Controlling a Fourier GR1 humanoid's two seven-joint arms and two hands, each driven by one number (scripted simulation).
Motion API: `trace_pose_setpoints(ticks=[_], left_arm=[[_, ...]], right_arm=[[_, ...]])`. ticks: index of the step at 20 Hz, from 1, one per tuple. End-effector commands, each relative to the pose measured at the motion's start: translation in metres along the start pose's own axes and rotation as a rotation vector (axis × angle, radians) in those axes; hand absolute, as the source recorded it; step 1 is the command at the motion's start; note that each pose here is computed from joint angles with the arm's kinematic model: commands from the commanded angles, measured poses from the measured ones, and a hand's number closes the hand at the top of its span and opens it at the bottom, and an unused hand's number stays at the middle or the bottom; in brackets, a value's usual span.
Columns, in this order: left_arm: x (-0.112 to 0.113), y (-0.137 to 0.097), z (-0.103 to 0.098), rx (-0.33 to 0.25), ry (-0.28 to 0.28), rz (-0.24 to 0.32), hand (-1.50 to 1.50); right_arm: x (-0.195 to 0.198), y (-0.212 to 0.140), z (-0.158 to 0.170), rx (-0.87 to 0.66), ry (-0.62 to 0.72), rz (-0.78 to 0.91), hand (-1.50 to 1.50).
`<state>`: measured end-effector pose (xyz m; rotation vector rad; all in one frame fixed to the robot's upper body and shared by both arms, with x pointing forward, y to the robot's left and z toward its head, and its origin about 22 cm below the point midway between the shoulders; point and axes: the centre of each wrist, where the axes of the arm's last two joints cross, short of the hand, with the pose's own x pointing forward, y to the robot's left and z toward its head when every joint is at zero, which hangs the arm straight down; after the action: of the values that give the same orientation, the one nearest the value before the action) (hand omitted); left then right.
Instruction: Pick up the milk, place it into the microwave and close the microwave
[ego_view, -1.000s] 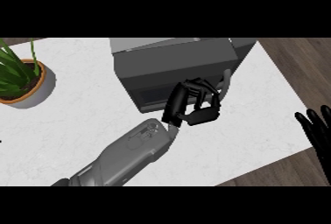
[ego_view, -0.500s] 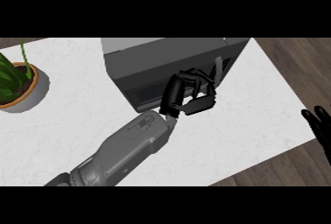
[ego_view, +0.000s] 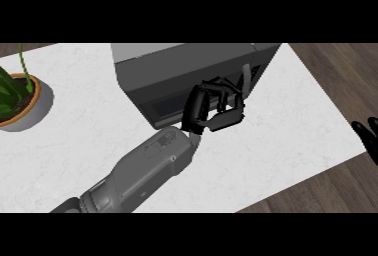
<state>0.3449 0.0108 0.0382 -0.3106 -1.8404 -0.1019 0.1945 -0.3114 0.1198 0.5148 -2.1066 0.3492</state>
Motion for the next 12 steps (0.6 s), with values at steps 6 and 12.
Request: trace_pose_setpoints(ticks=[6,12], left_arm=[[-0.001,0.008,-0.014,0.036,-0.013,-0.011,1.50],[0.002,0.007,-0.018,0.036,-0.034,-0.003,1.50]], right_arm=[[0.012,-0.006,-0.006,0.016,0.001,0.012,-1.50],[0.016,-0.007,-0.008,0.017,0.004,0.003,-1.50]])
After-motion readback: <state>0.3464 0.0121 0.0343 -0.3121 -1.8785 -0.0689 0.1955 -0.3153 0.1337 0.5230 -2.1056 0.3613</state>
